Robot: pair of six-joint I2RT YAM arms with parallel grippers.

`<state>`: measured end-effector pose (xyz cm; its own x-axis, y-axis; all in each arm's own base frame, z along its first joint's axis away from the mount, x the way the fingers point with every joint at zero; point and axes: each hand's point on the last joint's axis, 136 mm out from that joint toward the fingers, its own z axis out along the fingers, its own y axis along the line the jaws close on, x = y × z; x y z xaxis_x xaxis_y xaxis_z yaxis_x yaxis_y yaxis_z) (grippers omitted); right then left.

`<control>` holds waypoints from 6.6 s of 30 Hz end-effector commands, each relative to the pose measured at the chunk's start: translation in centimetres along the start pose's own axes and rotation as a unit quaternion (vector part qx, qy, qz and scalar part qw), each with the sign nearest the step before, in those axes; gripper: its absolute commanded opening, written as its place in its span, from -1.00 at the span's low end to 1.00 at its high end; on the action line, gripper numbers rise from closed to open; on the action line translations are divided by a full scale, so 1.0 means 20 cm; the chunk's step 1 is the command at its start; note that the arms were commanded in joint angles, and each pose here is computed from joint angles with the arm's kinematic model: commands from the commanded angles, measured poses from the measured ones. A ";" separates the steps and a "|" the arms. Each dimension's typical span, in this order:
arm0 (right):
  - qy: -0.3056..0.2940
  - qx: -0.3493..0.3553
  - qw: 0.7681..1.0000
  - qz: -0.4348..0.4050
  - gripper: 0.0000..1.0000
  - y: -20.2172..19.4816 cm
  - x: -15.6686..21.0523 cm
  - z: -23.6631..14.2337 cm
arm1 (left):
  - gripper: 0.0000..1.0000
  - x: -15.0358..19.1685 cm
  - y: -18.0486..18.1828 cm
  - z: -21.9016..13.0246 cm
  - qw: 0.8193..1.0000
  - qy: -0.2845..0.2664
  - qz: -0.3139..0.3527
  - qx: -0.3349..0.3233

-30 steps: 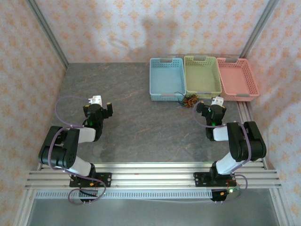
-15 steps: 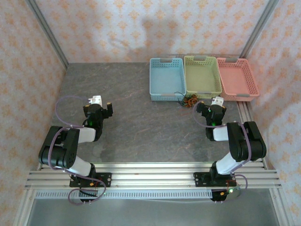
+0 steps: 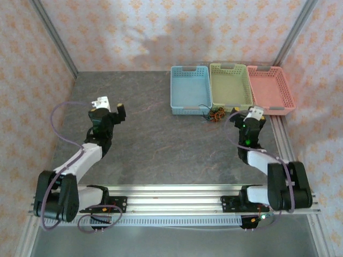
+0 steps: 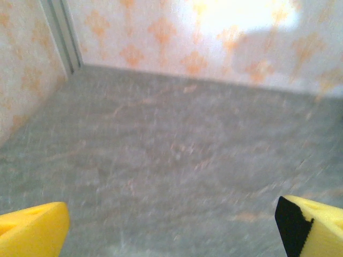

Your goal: Untangle the cables

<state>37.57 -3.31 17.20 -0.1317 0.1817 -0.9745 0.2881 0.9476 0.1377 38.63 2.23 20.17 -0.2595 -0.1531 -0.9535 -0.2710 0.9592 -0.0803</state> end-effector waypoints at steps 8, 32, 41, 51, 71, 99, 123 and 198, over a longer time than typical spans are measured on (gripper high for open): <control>0.072 -0.138 0.983 0.098 0.99 0.29 -0.15 -0.09 | 0.99 0.12 -0.02 -0.04 0.994 0.084 -0.070 0.023; 0.240 -0.046 0.969 0.028 0.75 0.32 -0.10 0.16 | 0.99 0.16 0.03 -0.03 0.993 0.101 -0.065 -0.009; 0.279 0.072 0.958 -0.001 0.72 0.10 -0.19 0.56 | 0.99 0.16 0.04 -0.03 0.993 0.101 -0.065 -0.015; 0.332 0.122 0.935 -0.018 0.73 -0.07 0.00 0.90 | 1.00 0.16 0.05 -0.03 0.993 0.102 -0.063 -0.018; 0.404 0.062 0.911 -0.054 -0.14 0.03 0.25 1.11 | 1.00 0.16 0.05 -0.02 0.992 0.106 -0.061 -0.022; 0.423 -0.071 0.899 -0.095 -0.67 0.80 0.41 0.92 | 0.99 0.17 0.05 -0.02 0.992 0.107 -0.062 -0.021; 0.416 -0.120 0.894 -0.115 0.03 1.09 0.38 0.90 | 1.00 0.17 0.05 -0.03 0.992 0.104 -0.063 -0.020; 0.250 -0.565 0.784 -0.053 -1.00 1.58 0.44 -0.55 | 0.56 0.37 -1.13 -0.30 0.899 0.201 0.008 0.389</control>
<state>35.23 30.41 10.70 -0.6612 -0.1456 -0.7359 -0.6361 0.6289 0.4471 37.13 -21.33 15.81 -0.6201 -0.0838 -0.7800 0.3818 0.8364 -0.3933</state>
